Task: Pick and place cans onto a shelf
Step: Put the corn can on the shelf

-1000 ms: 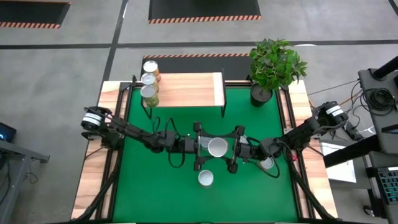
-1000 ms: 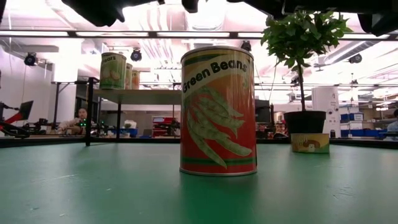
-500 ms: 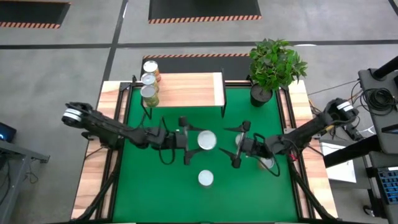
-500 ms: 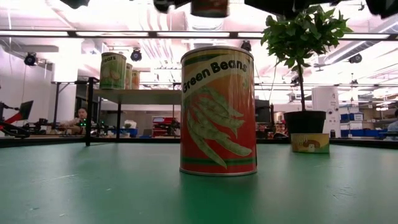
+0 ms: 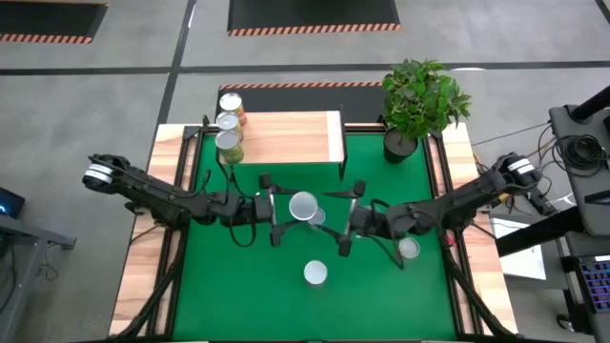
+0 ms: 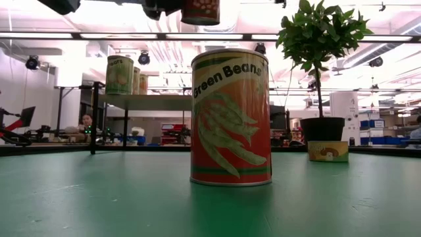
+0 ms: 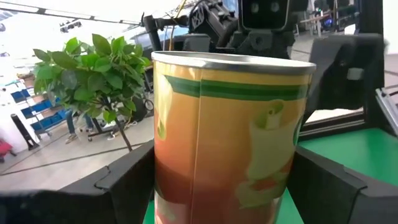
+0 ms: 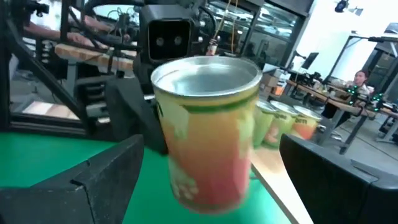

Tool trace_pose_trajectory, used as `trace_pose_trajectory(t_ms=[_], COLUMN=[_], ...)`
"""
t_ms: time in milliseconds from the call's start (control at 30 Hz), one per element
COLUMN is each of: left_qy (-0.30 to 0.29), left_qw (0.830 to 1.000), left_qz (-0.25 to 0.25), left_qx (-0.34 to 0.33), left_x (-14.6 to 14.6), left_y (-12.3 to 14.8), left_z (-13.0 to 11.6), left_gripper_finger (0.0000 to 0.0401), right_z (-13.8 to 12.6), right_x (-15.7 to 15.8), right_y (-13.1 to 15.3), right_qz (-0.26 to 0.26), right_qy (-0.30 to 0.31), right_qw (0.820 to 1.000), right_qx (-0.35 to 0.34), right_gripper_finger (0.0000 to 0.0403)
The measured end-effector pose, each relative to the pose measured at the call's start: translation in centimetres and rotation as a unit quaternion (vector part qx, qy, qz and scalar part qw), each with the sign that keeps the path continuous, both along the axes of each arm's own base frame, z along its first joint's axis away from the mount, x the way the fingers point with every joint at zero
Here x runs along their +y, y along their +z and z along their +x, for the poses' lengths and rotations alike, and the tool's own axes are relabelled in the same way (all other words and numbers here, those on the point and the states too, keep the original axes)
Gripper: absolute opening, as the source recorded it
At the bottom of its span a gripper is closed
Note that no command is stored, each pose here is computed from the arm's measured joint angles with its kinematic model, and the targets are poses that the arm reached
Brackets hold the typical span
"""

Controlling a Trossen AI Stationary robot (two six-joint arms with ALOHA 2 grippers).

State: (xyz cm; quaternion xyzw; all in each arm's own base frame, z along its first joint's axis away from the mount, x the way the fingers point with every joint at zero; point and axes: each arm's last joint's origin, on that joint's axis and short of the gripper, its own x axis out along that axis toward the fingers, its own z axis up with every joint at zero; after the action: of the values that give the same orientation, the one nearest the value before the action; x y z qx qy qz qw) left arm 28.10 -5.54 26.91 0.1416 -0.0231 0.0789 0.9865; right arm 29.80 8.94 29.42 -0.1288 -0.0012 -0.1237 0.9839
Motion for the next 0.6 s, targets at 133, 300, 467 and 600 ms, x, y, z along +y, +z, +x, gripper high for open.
trace_pose_trajectory(t_ms=[133, 300, 467, 600], left_qy=[0.001, 0.002, 0.003, 0.003], left_qw=[1.000, 1.000, 1.000, 1.000], left_qz=[0.005, 0.007, 0.007, 0.006], left_qx=[-0.006, -0.005, -0.007, -0.010], left_x=[0.0, 0.0, 0.0, 0.0], left_y=[0.3, 0.4, 0.4, 0.4], left_z=[0.0, 0.0, 0.0, 0.0], left_gripper_finger=[0.0294, 0.0294, 0.0294, 0.0294], right_z=[1.8, 3.1, 3.7, 4.2], right_x=[-0.2, -0.3, -0.6, -1.0], right_y=[0.4, 1.3, 1.6, 1.3], right_qz=[-0.002, -0.006, -0.001, 0.004], right_qy=[-0.002, -0.010, -0.003, 0.000], right_qw=[1.000, 1.000, 1.000, 1.000], right_qx=[-0.003, -0.010, -0.018, -0.014], right_gripper_finger=[0.0364, 0.0364, 0.0357, 0.0326])
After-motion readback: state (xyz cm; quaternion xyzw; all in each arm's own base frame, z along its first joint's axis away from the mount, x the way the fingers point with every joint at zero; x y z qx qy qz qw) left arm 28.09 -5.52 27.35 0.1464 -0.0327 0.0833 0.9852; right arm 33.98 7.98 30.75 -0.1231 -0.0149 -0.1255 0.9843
